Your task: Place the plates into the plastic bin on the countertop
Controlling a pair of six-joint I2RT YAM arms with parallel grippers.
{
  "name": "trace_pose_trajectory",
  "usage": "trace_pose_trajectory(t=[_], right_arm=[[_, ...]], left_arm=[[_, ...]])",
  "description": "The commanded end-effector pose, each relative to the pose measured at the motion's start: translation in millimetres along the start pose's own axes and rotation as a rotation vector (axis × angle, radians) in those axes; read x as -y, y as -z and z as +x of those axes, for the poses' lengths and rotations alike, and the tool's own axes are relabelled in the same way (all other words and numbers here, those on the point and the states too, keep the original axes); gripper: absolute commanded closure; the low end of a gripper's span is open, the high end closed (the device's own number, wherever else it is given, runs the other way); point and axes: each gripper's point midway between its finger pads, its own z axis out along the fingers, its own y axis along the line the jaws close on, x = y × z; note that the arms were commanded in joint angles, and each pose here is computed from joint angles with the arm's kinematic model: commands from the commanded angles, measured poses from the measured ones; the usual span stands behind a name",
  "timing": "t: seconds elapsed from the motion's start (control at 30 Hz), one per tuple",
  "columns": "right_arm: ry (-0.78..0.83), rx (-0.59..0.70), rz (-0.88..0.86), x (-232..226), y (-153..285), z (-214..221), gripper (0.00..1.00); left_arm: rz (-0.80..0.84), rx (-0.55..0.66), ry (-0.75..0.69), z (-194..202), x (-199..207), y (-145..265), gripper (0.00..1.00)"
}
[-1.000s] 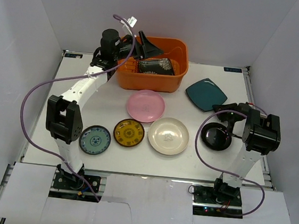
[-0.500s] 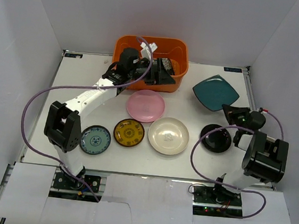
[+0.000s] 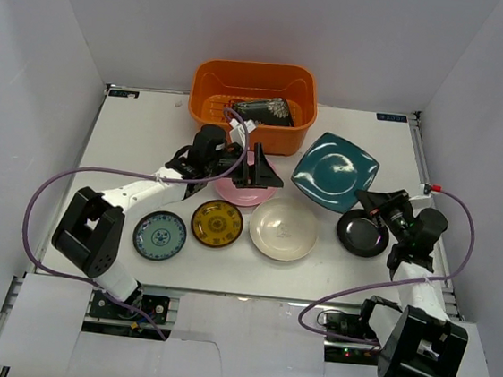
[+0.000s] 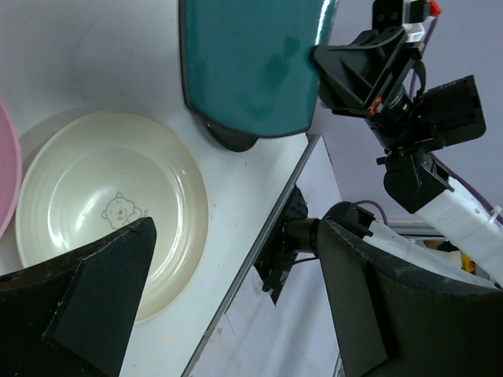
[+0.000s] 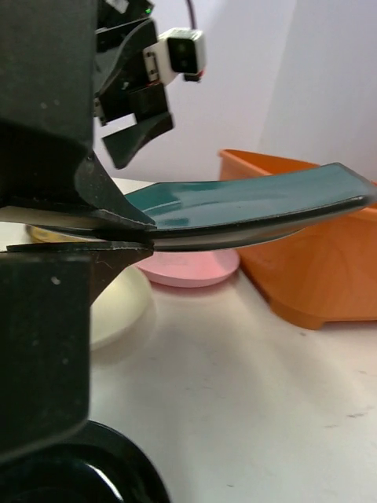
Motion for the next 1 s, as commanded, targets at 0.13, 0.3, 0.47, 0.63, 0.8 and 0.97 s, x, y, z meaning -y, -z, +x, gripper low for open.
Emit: trace_pose_trajectory(t=[0.13, 0.3, 0.47, 0.63, 0.8, 0.97], right_arm=[[0.112, -0.154, -0.197, -53, 13, 33, 0.92], [0.114, -0.186, -0.232, -62, 16, 45, 0.92], [0.105, -0.218, -0.253, -66, 15, 56, 0.92], [0.092, -0.239, -0.258, -64, 12, 64, 0.92], [0.085, -0.254, -0.234, -57, 9, 68, 0.87], [0.127, -0.263, -0.226, -58, 10, 68, 0.40]], left_arm=[[0.087, 0.028, -0.082, -5, 21, -6, 0.12], [0.020, 0.009, -0.061, 2, -8, -29, 0.19], [0.034, 0.022, -0.073, -3, -7, -37, 0.43], [0.067, 0.019, -0.080, 0, 1, -34, 0.90], [0.120, 0.055, -0.067, -9, 21, -24, 1.00], [0.192, 0.132, -0.074, -44, 57, -7, 1.00]])
